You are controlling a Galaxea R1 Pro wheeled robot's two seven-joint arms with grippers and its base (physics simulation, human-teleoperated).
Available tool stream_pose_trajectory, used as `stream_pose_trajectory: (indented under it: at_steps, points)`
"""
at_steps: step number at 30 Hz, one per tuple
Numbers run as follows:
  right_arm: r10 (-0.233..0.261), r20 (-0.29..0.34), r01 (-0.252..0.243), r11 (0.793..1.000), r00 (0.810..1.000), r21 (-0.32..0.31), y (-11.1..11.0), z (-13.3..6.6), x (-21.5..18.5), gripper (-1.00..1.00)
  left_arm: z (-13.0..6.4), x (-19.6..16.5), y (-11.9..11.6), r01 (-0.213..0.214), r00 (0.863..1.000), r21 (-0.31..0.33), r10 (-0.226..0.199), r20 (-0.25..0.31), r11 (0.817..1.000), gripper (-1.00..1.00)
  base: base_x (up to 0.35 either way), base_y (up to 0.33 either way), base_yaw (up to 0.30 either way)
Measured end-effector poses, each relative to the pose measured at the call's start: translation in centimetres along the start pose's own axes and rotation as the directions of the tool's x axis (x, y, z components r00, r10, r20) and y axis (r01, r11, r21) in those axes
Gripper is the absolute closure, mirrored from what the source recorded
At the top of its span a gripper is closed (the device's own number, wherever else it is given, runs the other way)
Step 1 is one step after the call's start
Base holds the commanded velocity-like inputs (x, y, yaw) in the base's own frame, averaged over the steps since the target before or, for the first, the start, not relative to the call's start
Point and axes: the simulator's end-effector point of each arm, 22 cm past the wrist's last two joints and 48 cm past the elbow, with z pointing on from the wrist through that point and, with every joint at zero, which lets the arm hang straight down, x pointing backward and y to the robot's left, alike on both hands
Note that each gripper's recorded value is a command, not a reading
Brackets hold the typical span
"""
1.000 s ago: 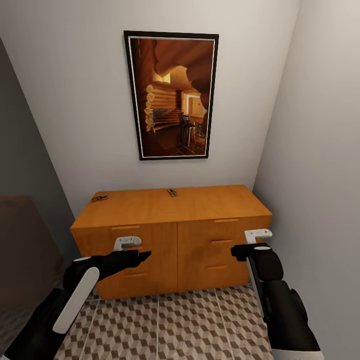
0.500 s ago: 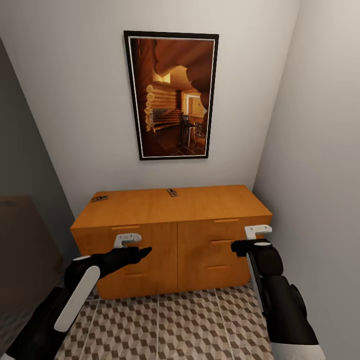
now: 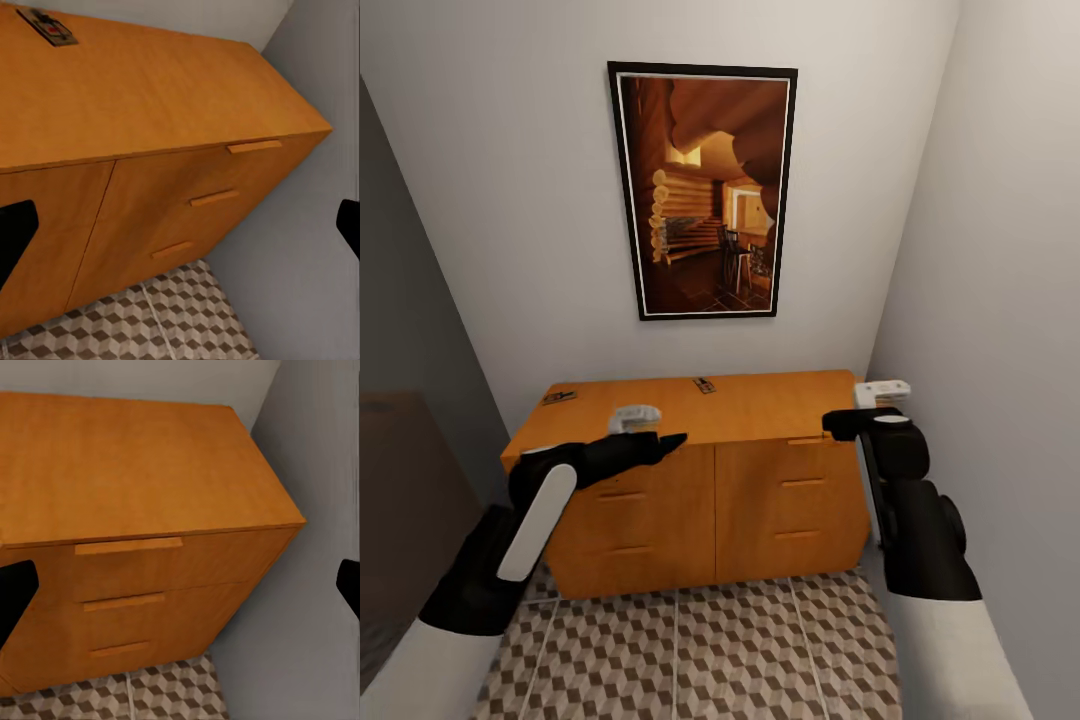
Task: Take the four mousetraps from the cabinet in the bathroom and place them on the bathroom floor. Make sure all four end up on the same floor surface, and ensure that at least two of them are either under or directly next to the same bathroom sink.
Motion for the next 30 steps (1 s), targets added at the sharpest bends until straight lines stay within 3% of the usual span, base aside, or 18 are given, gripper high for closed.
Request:
stream_pose_trajectory:
  at_steps: [7,13,30]
  points:
    - [0.014,0.072,-0.015,1.0,0.997,0.007,-0.6,-0.6,-4.5,-1.0,0.0,-2.8,-1.1,-0.028,0.999,0.015,0.028,0.025,0.999,-1.0,0.0,0.0,0.0]
    - [0.024,0.111,-0.025,1.0,0.994,0.008,-0.8,-1.1,-7.0,-1.0,-0.2,-3.9,-0.7,-0.059,0.998,-0.006,0.059,0.018,0.998,-1.0,0.0,0.0,0.0]
    - [0.04,0.099,-0.036,0.998,0.994,-0.044,2.1,-1.2,-7.4,-1.0,-1.0,-3.7,2.1,-0.097,0.995,-0.076,0.095,-0.031,0.992,-1.0,0.028,0.0,0.0]
